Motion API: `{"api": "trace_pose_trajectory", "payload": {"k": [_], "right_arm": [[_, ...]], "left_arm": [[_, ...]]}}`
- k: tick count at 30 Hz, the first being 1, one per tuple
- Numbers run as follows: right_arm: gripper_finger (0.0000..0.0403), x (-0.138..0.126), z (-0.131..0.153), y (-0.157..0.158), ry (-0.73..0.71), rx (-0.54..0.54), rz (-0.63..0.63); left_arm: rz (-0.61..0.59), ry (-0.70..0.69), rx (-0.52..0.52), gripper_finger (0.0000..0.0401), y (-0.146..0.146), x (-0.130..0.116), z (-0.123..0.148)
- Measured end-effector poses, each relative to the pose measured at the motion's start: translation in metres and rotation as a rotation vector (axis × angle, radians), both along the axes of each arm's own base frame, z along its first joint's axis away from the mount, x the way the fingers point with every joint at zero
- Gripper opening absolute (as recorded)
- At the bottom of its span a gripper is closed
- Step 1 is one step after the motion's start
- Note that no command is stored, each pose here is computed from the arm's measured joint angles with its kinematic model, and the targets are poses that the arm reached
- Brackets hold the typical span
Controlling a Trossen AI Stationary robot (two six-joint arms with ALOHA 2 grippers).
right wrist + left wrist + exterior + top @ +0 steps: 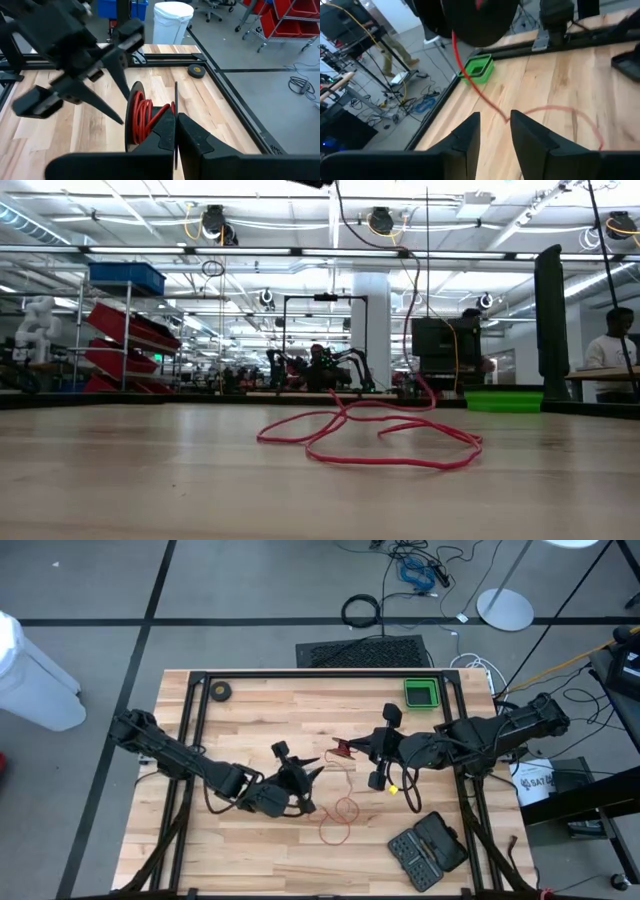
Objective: Coil cords
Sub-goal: Coil the red wire into the spool
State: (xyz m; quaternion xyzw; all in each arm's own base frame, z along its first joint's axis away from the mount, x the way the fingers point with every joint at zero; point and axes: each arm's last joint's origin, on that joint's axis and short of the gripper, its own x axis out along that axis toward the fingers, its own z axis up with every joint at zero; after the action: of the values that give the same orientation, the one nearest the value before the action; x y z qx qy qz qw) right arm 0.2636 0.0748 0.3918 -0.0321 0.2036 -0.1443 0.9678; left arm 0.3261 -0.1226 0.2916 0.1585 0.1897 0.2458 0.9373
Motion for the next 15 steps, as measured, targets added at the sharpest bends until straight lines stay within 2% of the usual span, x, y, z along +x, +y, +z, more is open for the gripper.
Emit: {"api": "trace_pose_trajectory", "payload": {"k": [8, 15], "right_arm": [[0.0000, 0.000, 0.000, 0.000, 0.010, -0.024, 0.016], [0.0000, 0.001, -0.001, 0.002, 0.027, -0.012, 0.095]], "left_arm": [[-0.049, -0.116, 0.111, 0.0116, -0.020, -0.001, 0.021], [-0.071, -0.141, 0.214, 0.0116, -0.021, 0.000, 0.032]]}}
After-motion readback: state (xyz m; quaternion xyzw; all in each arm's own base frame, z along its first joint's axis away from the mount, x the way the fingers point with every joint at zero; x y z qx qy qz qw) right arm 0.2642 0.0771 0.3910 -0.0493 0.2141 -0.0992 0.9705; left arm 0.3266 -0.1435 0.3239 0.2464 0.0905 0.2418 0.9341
